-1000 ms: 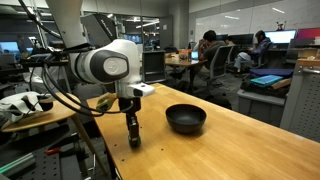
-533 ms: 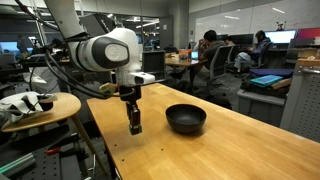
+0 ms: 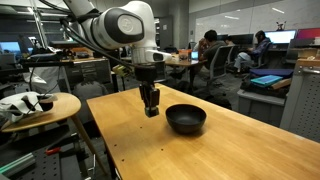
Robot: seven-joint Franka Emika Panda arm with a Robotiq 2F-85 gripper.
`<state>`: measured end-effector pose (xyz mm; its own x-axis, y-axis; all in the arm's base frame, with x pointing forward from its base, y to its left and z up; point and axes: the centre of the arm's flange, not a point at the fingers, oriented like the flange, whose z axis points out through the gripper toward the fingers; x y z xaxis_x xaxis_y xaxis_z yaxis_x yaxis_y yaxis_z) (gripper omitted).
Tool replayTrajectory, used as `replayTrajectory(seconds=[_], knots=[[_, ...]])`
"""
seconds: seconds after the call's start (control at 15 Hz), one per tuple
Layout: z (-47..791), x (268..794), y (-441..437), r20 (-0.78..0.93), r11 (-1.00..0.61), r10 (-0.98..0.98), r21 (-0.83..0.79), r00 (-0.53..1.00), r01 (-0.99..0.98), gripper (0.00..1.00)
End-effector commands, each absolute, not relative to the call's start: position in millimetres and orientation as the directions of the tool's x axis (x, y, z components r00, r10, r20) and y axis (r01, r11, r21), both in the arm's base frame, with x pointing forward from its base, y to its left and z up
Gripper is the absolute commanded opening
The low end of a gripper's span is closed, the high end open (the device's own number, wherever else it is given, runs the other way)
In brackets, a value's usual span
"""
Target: Put the block in the bowl
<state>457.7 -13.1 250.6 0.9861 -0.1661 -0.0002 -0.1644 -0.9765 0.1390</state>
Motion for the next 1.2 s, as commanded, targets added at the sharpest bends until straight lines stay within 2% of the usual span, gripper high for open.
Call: replayTrajectory(seconds=[0.0, 0.6, 1.13], knots=[[272.8, 506.6, -40.3, -0.004, -0.986, -0.118, 0.117, 0.993, -0.117, 0.17], [270.5, 616.7, -103.4, -0.029, -0.999, 0.040, 0.010, 0.999, 0.041, 0.17], [241.5, 646.1, -85.9, -0.119, -0.979, 0.193, -0.093, 0.974, 0.182, 0.17]])
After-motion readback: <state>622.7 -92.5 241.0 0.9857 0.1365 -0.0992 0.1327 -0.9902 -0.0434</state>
